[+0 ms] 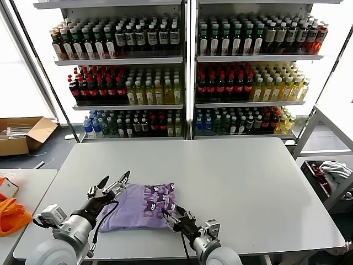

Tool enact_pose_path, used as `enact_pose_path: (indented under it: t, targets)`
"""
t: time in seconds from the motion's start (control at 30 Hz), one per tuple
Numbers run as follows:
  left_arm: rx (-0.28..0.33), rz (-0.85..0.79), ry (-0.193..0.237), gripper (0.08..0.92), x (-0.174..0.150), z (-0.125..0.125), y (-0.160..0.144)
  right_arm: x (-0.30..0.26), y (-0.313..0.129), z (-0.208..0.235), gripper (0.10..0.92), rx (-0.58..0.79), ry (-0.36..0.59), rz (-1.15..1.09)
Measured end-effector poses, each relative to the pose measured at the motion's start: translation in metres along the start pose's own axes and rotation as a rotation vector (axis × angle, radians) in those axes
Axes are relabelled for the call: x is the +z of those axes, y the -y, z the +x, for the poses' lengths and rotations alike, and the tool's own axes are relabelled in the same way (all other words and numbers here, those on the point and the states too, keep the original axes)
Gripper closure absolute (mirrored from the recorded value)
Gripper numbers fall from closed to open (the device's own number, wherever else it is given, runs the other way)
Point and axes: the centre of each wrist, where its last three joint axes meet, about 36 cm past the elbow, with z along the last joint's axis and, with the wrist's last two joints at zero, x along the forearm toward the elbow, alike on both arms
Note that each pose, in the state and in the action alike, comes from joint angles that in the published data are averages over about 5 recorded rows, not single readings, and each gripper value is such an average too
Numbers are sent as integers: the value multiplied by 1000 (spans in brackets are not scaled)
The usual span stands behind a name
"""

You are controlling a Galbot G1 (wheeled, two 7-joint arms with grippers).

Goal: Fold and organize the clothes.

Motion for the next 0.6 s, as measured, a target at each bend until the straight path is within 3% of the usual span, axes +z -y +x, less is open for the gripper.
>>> enact_pose_path:
  t: [0.6]
  targets:
    - [-16,2,-1,177,3,11,-3,-14,26,7,893,-20,17,-152]
